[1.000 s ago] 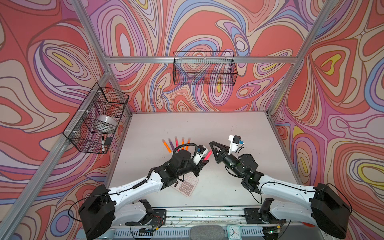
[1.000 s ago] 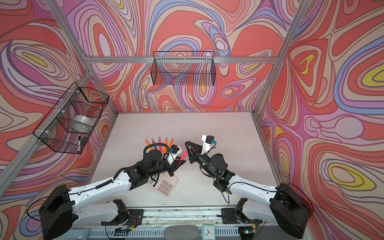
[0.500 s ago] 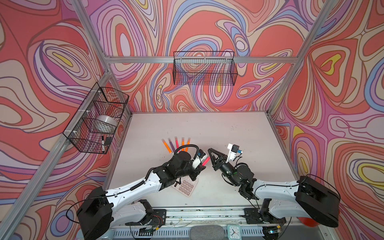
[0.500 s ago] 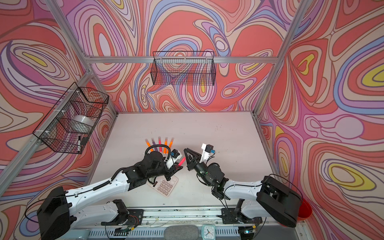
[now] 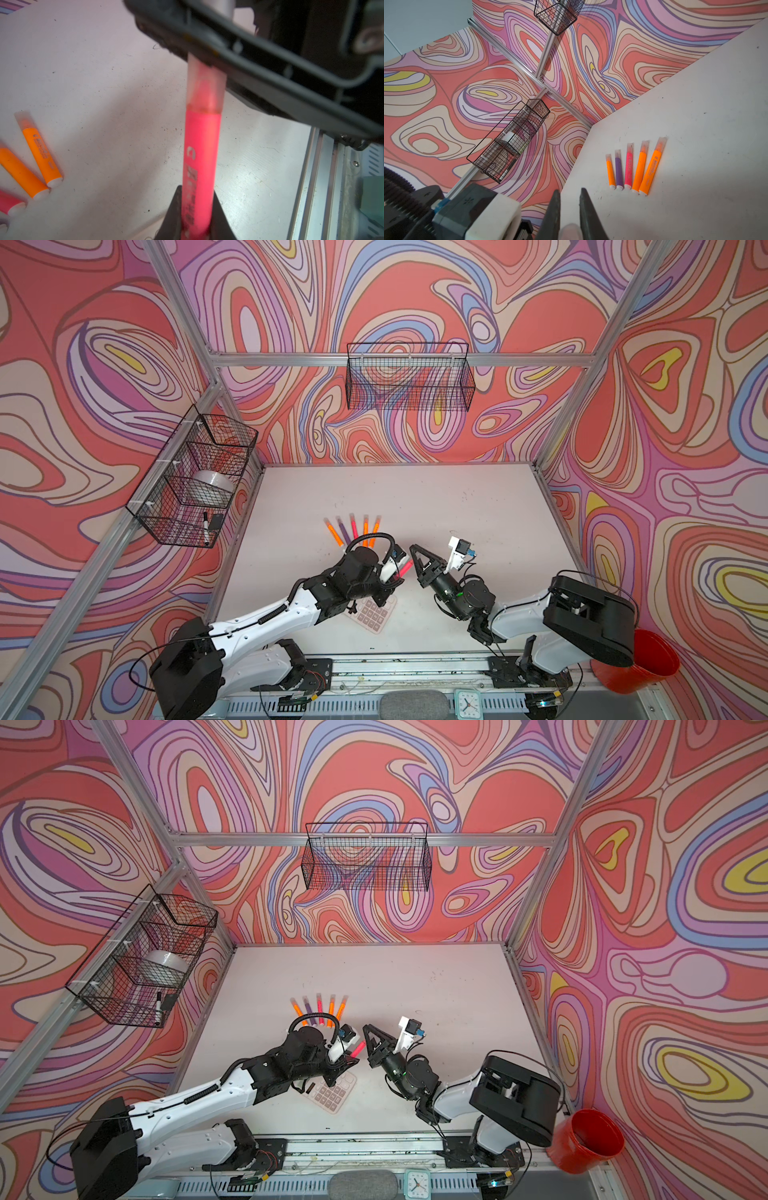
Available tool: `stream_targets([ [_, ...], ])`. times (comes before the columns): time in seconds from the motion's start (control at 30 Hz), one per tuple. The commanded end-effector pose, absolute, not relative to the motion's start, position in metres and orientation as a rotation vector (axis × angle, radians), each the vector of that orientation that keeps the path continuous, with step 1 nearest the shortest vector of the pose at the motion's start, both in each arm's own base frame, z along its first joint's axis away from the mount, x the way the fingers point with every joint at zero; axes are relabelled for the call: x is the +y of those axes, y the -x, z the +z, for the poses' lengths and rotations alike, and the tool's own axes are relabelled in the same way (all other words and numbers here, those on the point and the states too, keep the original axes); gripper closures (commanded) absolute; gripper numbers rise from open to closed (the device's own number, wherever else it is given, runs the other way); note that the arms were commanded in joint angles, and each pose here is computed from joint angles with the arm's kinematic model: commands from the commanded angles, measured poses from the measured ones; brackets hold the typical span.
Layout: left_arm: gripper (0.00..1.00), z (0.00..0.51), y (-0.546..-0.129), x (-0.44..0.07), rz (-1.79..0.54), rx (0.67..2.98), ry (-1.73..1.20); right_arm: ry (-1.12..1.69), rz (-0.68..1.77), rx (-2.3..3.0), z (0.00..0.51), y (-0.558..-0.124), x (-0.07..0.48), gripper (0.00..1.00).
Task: Insert the pens into the pen caps
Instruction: 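Carry the capped pink marker with the left gripper while the right withdraws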
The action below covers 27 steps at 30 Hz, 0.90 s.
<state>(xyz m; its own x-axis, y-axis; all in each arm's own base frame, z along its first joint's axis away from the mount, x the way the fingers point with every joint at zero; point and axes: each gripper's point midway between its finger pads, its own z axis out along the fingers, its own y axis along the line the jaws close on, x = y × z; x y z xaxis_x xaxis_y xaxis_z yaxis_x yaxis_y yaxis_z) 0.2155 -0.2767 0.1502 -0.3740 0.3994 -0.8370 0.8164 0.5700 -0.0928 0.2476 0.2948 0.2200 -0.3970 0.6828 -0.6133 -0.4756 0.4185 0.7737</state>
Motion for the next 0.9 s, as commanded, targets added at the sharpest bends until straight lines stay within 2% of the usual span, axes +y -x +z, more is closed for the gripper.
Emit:
stream_targets([
  [0.0,1.00,0.338,-0.281,-0.256,-0.686,1.421,-0.444,0.204,1.166,1.992,0.125,-0.182,0.332,1.00],
  [0.2,1.00,0.309,-0.271,-0.267,-0.747,1.498,-0.530,0.153,0.973,2.012,0.139,-0.202,0.318,1.00],
  [0.33,1.00,0.286,-0.265,-0.275,-0.793,1.559,-0.577,0.122,0.968,1.988,0.145,-0.209,0.319,1.00],
  [0.37,1.00,0.282,-0.264,-0.277,-0.799,1.577,-0.586,0.112,0.964,1.981,0.148,-0.211,0.318,0.97],
  [0.43,1.00,0.269,-0.264,-0.280,-0.801,1.629,-0.606,0.088,0.942,1.979,0.151,-0.217,0.315,0.80],
  [0.5,1.00,0.254,-0.264,-0.282,-0.808,1.680,-0.617,0.066,0.921,1.973,0.154,-0.222,0.311,0.43],
  [0.6,1.00,0.224,-0.268,-0.281,-0.788,1.780,-0.600,-0.015,0.870,1.971,0.157,-0.233,0.295,0.27],
  [0.63,1.00,0.215,-0.272,-0.280,-0.767,1.820,-0.586,-0.058,0.839,1.981,0.156,-0.238,0.285,0.12],
  [0.7,1.00,0.189,-0.281,-0.279,-0.716,1.925,-0.556,-0.169,0.759,2.019,0.151,-0.249,0.261,0.04],
  [0.87,1.00,0.127,-0.297,-0.288,-0.631,2.112,-0.566,-0.356,0.627,2.091,0.135,-0.265,0.210,0.02],
])
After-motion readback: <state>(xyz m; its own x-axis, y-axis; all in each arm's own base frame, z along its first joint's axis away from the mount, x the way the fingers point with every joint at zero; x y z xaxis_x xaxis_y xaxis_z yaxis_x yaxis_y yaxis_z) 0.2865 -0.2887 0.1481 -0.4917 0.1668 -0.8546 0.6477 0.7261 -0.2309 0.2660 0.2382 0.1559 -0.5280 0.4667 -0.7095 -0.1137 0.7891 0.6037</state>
